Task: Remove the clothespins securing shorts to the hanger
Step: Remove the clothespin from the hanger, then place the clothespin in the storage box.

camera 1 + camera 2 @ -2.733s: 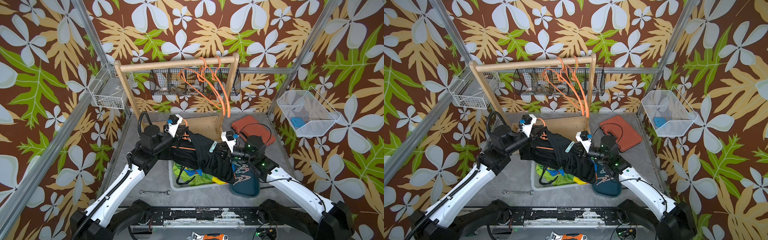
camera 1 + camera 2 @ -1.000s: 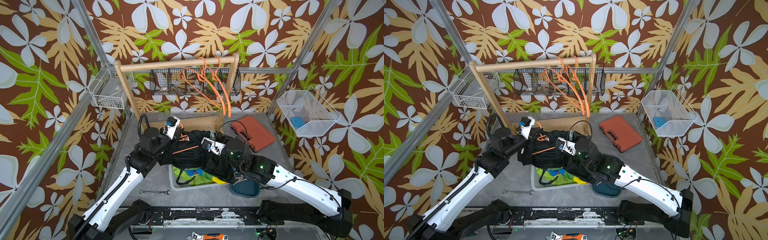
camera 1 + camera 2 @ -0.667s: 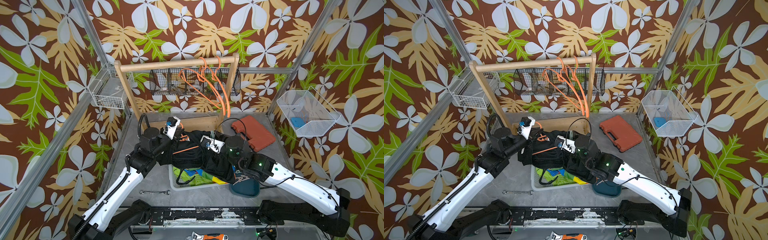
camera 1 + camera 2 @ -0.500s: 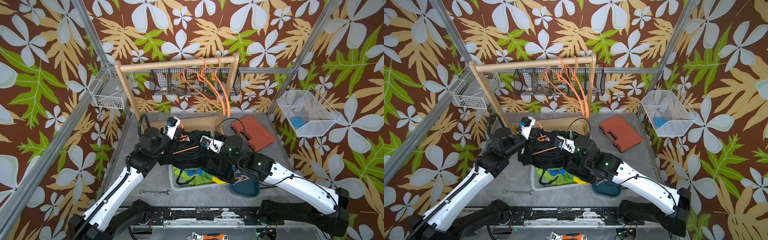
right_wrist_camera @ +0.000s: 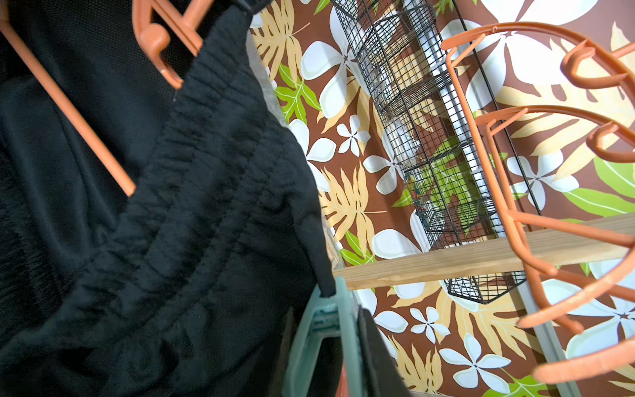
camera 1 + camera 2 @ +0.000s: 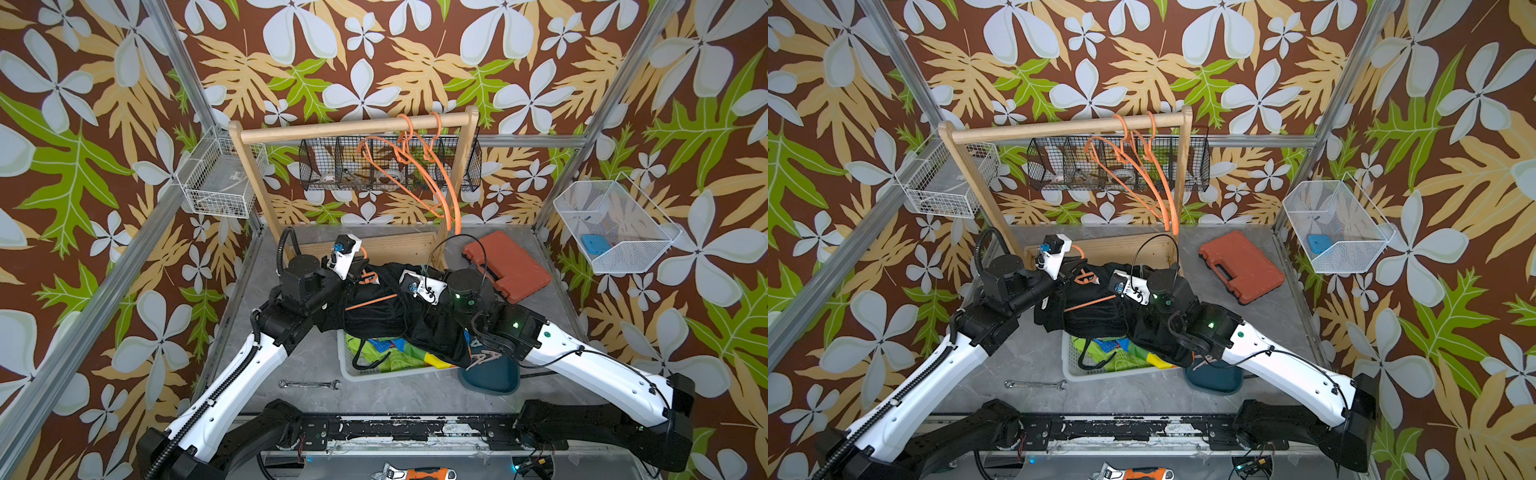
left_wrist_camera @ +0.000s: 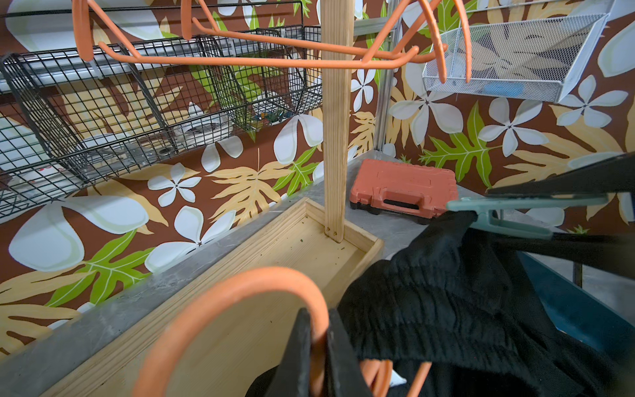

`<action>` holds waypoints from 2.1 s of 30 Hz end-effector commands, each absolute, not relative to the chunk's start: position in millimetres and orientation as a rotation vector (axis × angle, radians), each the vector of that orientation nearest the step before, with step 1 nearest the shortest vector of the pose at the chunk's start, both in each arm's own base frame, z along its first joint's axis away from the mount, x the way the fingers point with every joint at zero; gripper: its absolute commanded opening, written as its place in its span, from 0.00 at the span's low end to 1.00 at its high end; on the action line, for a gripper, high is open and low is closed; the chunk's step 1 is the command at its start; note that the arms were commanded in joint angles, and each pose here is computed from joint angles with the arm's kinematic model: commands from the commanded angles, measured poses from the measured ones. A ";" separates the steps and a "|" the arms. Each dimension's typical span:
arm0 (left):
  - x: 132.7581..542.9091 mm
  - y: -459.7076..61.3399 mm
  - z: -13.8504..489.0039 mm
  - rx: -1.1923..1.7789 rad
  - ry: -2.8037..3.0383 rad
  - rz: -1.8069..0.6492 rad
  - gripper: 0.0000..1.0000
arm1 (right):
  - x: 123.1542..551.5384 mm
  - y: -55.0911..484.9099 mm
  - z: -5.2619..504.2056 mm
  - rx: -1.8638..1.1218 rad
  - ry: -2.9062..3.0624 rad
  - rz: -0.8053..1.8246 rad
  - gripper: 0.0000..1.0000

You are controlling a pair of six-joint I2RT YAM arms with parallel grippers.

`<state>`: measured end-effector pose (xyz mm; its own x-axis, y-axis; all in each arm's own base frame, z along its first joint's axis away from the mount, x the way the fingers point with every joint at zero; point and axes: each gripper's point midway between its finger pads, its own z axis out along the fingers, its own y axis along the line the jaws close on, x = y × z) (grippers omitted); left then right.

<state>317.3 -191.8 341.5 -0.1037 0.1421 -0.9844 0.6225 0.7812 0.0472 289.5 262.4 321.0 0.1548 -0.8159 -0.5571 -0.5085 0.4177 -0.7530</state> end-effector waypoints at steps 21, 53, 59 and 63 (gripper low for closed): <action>319.4 -189.0 359.3 0.579 1.595 -0.452 0.00 | 276.1 259.5 354.5 -1.151 1.499 -0.196 0.10; 318.2 -179.3 365.4 0.539 1.571 -0.408 0.00 | 244.6 126.6 240.9 -0.072 1.844 0.329 0.12; 319.3 -178.3 363.5 0.535 1.572 -0.398 0.00 | 238.4 91.8 185.3 0.156 1.878 0.274 0.13; 319.7 -178.1 362.8 0.536 1.572 -0.394 0.00 | 235.8 81.2 152.7 0.251 1.938 0.236 0.14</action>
<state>318.0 -180.0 348.7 -0.0732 0.1255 -0.9894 0.5709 0.8187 0.0617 234.8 94.0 162.2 -0.3763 0.1777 -0.9093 -0.0478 0.9764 0.2106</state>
